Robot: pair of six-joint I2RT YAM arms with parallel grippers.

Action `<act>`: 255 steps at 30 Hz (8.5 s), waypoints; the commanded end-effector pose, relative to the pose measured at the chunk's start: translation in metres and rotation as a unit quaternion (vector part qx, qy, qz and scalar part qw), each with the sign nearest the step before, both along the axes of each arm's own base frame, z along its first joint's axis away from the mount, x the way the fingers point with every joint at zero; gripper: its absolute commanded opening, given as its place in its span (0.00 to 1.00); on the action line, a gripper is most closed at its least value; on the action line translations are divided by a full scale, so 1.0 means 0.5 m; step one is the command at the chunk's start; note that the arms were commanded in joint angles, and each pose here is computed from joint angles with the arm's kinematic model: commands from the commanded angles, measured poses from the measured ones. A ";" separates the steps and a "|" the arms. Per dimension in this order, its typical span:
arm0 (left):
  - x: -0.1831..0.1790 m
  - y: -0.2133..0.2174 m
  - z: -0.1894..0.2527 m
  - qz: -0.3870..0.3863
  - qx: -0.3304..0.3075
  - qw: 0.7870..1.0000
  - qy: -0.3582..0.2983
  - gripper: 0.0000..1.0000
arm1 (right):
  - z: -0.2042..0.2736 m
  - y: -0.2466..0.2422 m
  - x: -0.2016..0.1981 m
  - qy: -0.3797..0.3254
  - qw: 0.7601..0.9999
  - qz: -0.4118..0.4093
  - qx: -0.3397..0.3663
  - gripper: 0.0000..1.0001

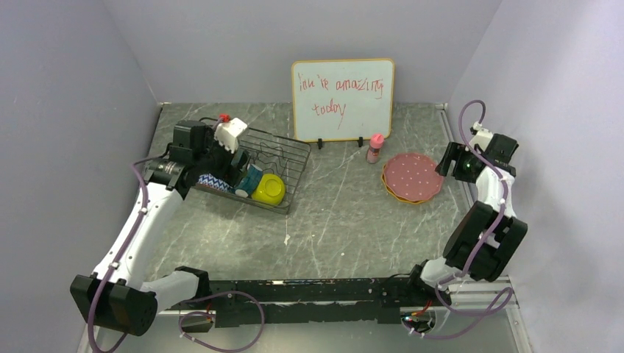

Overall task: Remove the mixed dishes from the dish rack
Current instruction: Place the plate at the center of the board, then pick up the bowl from the dish rack, then place the bowl at the center of the board.

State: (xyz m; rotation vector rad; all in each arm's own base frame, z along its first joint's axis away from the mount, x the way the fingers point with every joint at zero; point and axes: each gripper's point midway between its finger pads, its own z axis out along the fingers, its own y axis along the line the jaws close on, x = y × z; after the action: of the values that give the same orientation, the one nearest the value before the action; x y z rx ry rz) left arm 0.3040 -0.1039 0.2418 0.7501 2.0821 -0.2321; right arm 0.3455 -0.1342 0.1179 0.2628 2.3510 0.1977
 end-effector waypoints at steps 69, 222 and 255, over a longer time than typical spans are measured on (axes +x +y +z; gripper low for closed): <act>0.042 -0.031 -0.181 -0.014 0.097 0.995 0.003 0.61 | 0.107 0.259 -0.082 -0.106 0.972 0.211 0.011 0.85; 0.028 -0.154 0.167 -0.074 -0.177 0.980 -0.046 0.94 | -0.093 0.594 0.221 0.072 0.868 0.462 -0.168 0.00; 0.034 -0.102 0.033 -0.055 -0.065 0.996 0.028 0.94 | -0.026 0.577 0.206 0.041 0.871 0.461 -0.165 0.68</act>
State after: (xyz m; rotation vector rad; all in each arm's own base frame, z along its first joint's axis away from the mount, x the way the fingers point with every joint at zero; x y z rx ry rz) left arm 0.3251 -0.1534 0.2805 0.7328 1.9876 -0.4216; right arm 0.4425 0.1511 0.0470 -1.0890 2.4879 0.2364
